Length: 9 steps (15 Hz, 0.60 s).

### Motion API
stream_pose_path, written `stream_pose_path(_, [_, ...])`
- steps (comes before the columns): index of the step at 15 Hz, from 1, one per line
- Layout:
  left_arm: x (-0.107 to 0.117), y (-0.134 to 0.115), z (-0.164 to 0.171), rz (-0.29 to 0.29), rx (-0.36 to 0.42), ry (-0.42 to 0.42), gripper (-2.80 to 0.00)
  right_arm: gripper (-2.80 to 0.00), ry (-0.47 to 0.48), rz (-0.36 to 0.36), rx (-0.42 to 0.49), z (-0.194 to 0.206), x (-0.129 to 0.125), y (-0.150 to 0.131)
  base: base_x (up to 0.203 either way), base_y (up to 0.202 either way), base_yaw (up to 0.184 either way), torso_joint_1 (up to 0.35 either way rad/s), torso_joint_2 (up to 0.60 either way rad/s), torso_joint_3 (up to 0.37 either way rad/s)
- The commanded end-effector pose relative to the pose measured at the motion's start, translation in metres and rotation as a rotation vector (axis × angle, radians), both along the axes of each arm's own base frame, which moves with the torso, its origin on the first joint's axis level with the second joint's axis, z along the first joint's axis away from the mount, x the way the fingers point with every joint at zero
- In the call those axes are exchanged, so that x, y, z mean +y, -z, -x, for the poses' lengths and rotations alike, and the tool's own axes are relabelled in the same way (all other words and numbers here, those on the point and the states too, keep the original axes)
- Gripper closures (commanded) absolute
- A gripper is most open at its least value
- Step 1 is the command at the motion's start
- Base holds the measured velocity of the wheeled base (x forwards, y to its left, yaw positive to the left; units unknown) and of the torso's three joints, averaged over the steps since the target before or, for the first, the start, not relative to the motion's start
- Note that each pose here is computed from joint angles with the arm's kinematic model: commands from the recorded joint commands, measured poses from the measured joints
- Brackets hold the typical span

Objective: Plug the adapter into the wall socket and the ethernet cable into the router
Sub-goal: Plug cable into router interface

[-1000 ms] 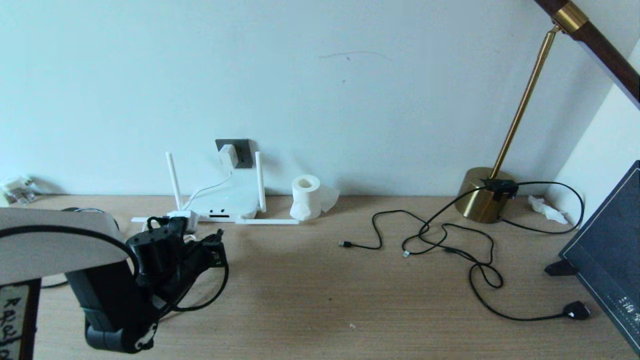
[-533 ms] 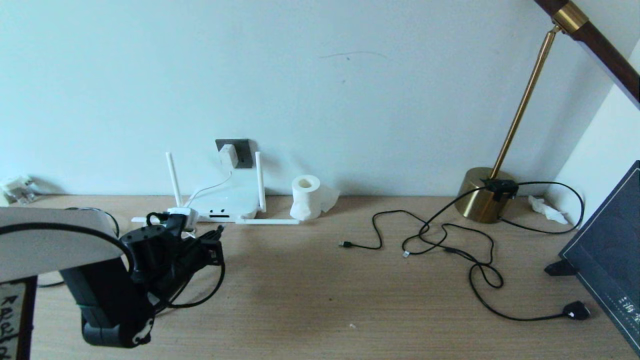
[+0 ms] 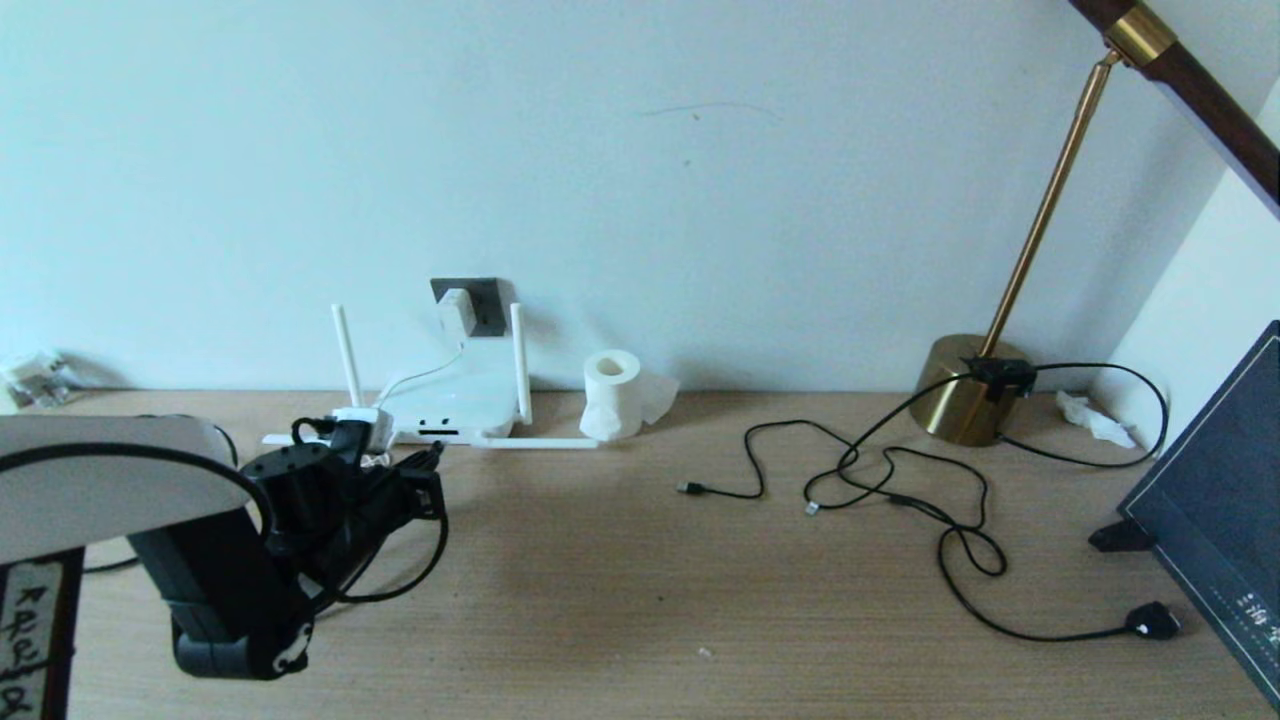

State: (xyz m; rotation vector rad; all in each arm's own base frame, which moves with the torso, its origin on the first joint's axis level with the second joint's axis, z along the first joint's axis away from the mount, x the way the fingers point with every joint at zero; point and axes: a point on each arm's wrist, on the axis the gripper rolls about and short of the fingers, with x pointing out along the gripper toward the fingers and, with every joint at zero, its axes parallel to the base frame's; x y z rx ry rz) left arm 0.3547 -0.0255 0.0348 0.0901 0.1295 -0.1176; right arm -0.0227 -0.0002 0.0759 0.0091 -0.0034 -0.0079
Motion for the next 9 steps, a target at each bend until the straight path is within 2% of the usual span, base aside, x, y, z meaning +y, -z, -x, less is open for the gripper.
stream_pose_path(1, [-0.0003, 0.0023, -0.0033, 0.000, -0.007, 0.000, 0.00, -2.80, 0.000, 0.000, 0.002, -0.0002, 0.0000, 0.0004, 0.000, 0.000, 0.000, 0.000, 0.00, 0.000])
stream_pose_path(9, [-0.0015, 0.0037, -0.0062, 0.000, -0.011, 0.003, 0.00, -2.80, 0.000, 0.000, 0.000, -0.0001, 0.0000, -0.0001, 0.000, 0.000, 0.000, 0.000, 0.00, 0.000])
